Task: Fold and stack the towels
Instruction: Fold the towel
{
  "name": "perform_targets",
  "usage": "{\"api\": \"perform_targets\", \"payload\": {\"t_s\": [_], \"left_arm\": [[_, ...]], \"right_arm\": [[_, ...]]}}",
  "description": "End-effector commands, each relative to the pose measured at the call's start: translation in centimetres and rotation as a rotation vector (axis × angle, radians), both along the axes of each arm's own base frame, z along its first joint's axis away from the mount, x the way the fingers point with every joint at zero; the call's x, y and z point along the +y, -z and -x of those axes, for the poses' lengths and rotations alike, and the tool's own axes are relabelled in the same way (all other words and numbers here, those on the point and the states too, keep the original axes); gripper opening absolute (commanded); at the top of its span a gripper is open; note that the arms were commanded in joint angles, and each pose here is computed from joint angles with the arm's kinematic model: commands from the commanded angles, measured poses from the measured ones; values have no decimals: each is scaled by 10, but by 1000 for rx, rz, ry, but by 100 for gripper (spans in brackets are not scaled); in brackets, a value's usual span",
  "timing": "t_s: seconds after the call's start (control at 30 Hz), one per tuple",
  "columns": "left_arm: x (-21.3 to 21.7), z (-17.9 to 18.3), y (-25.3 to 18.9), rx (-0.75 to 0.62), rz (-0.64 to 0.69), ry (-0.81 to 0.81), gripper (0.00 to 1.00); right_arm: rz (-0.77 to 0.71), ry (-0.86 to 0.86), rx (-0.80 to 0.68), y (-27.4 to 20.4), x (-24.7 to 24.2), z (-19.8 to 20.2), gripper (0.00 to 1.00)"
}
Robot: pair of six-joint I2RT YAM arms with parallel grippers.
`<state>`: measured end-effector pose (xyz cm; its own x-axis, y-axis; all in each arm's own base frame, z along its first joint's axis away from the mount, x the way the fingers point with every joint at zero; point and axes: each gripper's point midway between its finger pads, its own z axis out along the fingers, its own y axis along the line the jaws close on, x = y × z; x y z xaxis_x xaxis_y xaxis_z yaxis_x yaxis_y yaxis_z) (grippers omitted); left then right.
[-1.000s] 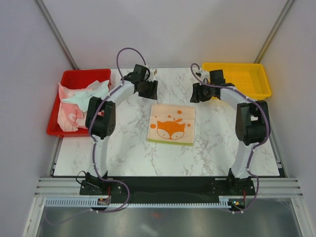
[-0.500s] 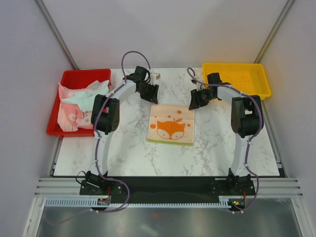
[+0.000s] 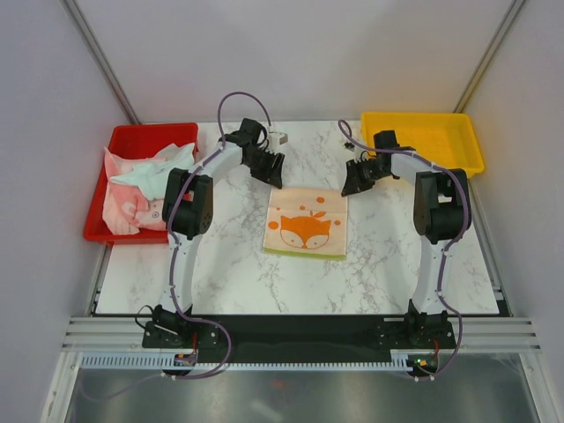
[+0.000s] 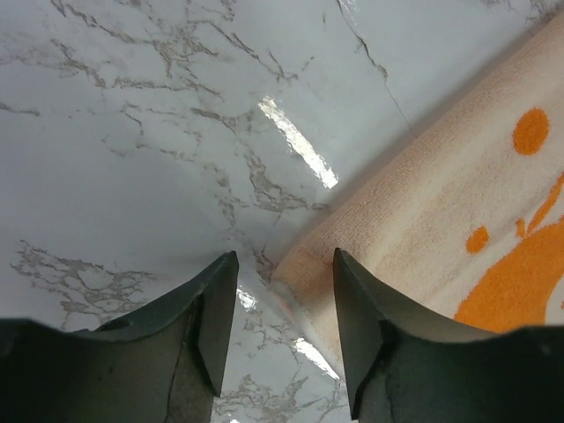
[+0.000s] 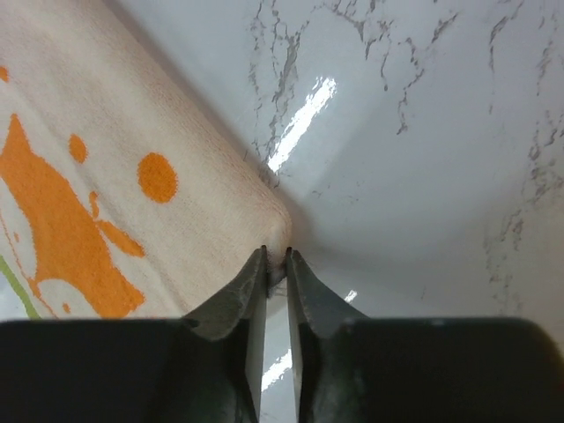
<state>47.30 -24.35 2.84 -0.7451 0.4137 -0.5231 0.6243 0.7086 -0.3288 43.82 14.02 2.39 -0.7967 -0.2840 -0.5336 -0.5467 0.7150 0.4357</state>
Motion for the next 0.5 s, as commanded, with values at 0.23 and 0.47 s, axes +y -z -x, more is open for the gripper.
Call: {"api": "perform_targets", "payload": {"t_s": [0.23,0.47], "left_arm": [[10,-4,-2,38,36,-15,58],[6,2,3,65,60,4,52]], "right_arm": [[-42,-35,-36,-1,7,-13,2],[-39,-18,-43,0,5,-17,1]]}}
